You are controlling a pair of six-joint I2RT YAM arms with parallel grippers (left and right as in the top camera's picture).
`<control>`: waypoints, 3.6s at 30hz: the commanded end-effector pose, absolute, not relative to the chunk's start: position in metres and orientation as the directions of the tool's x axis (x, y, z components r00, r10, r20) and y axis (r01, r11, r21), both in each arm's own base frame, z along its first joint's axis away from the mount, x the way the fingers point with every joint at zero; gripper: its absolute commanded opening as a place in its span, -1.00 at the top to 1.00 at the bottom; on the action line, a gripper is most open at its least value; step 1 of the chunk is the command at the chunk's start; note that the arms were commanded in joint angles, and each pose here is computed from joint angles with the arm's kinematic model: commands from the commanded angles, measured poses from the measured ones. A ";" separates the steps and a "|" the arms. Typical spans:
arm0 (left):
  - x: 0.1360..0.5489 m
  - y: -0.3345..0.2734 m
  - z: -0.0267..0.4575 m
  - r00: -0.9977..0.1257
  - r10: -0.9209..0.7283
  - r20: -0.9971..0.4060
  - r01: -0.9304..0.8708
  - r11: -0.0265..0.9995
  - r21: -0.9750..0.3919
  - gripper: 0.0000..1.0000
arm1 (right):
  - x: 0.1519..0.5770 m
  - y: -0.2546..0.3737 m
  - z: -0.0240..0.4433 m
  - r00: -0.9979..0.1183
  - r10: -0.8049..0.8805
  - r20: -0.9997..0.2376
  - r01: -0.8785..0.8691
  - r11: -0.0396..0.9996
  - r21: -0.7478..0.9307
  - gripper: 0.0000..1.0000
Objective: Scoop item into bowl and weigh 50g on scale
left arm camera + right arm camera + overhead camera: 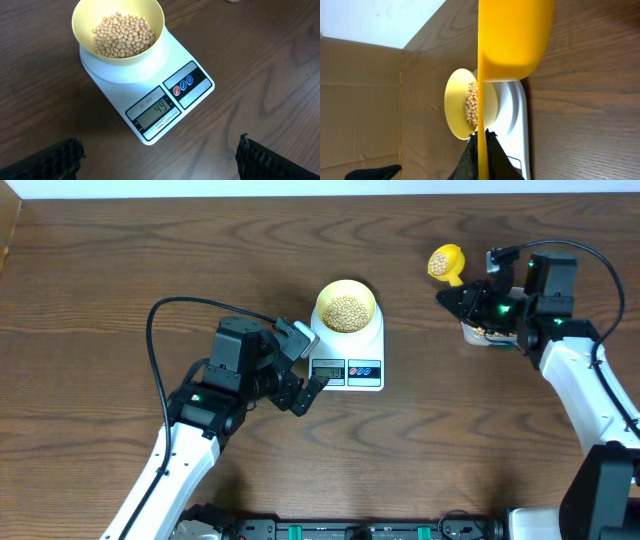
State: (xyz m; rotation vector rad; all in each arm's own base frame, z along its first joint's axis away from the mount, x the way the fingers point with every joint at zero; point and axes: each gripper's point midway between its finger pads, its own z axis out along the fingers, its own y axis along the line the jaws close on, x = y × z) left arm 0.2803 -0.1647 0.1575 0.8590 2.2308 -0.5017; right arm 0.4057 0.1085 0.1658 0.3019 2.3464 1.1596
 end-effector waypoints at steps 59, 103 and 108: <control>0.278 -0.164 0.151 -0.546 0.450 -0.706 0.710 0.696 -0.105 -0.99 | 0.375 0.237 0.175 -0.669 -0.119 -0.734 -0.605 0.661 0.445 0.98; 0.278 -0.164 0.151 -0.546 0.451 -0.706 0.711 0.696 -0.105 -1.00 | 0.380 0.230 0.171 -0.484 -0.307 -0.819 -0.742 0.640 0.199 0.98; 0.278 -0.164 0.151 -0.546 0.450 -0.706 0.710 0.696 -0.105 -0.99 | 0.380 0.230 0.171 -0.484 -0.307 -0.819 -0.742 0.640 0.199 0.98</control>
